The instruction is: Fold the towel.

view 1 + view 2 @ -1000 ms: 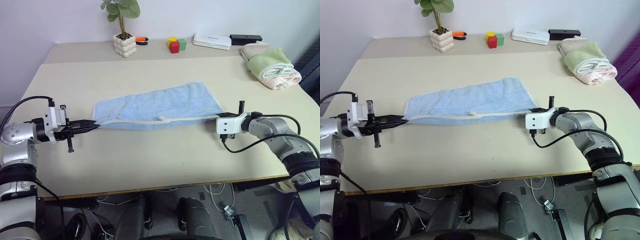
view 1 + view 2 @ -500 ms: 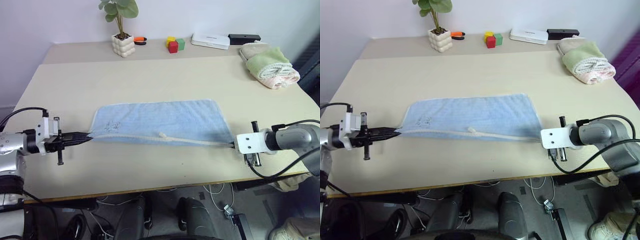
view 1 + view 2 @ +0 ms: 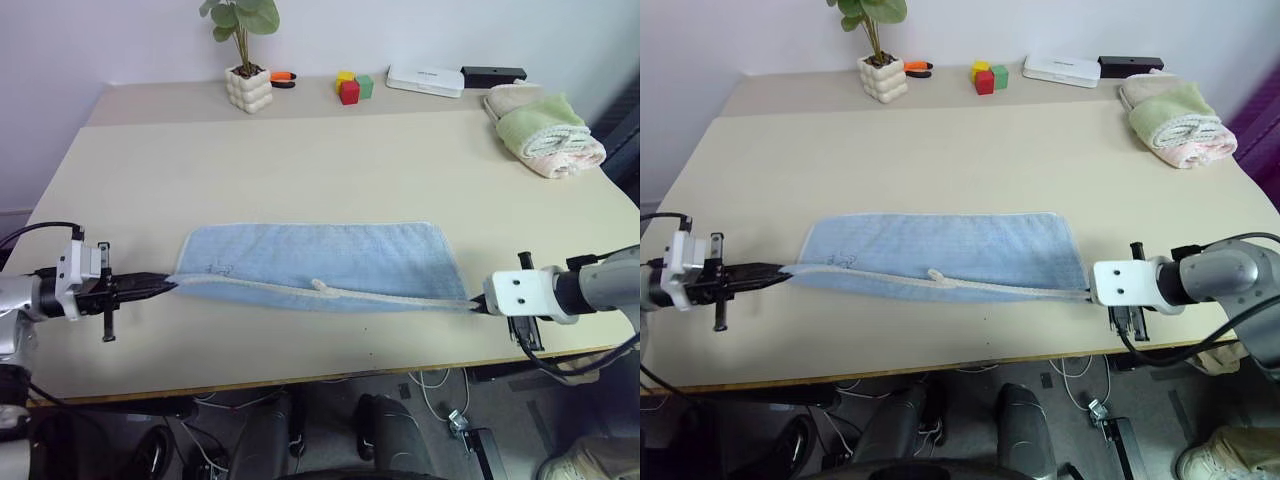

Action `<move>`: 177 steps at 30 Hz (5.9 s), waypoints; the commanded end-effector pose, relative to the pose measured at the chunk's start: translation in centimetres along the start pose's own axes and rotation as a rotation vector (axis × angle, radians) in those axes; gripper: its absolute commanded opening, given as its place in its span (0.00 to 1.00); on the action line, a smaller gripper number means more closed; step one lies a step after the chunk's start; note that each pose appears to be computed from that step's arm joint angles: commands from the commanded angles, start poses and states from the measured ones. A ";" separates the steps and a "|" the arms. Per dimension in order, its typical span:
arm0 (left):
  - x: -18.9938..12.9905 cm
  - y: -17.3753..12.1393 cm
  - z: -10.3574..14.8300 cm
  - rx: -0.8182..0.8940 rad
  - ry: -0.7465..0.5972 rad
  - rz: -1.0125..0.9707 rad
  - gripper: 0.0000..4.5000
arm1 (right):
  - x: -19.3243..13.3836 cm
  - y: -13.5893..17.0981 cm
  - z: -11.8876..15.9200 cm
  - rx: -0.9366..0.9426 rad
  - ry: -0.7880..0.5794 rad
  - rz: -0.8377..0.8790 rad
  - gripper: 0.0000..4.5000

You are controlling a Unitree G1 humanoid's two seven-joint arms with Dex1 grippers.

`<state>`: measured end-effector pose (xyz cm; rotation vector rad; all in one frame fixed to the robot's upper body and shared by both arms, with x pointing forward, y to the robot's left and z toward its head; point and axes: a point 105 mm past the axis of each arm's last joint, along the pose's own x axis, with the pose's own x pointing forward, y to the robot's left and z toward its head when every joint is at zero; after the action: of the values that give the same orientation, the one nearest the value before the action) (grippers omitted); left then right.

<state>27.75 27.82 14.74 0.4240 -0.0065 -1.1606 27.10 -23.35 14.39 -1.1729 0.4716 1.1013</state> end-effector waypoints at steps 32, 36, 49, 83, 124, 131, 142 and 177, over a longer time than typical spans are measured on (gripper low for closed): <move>2.7 6.5 -2.6 -0.119 0.010 0.332 0.20 | 5.0 -12.1 -1.7 -0.225 0.050 -0.361 0.00; 2.5 7.0 -2.5 -0.091 0.020 0.375 0.65 | 5.2 -12.1 -2.1 -0.162 0.048 -0.353 0.14; 1.9 7.9 -1.7 -0.032 -0.002 0.449 1.00 | 4.8 -12.8 -2.0 -0.116 0.040 -0.405 0.99; 5.8 11.1 7.4 -0.106 -0.464 0.626 1.00 | 5.7 -14.4 2.5 0.335 -0.315 -0.832 0.99; 6.9 9.4 -3.0 -0.307 -0.231 0.987 0.01 | 8.6 -6.6 -1.3 1.170 -0.402 -0.939 0.00; 5.8 10.4 -0.3 -0.320 -0.372 0.956 0.00 | 5.5 -7.5 -1.0 1.206 -0.570 -0.981 0.11; 7.7 8.0 4.7 -0.166 -0.374 0.487 0.81 | 1.9 -3.1 2.9 1.473 -0.940 -0.560 1.00; 6.7 3.7 5.9 -0.443 -0.329 0.043 1.00 | 6.2 -1.9 -2.2 2.019 -0.724 -0.768 0.71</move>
<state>32.74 20.87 18.80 -0.1842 0.0161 -1.1489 31.77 -22.09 9.98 0.8188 0.2655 -0.0019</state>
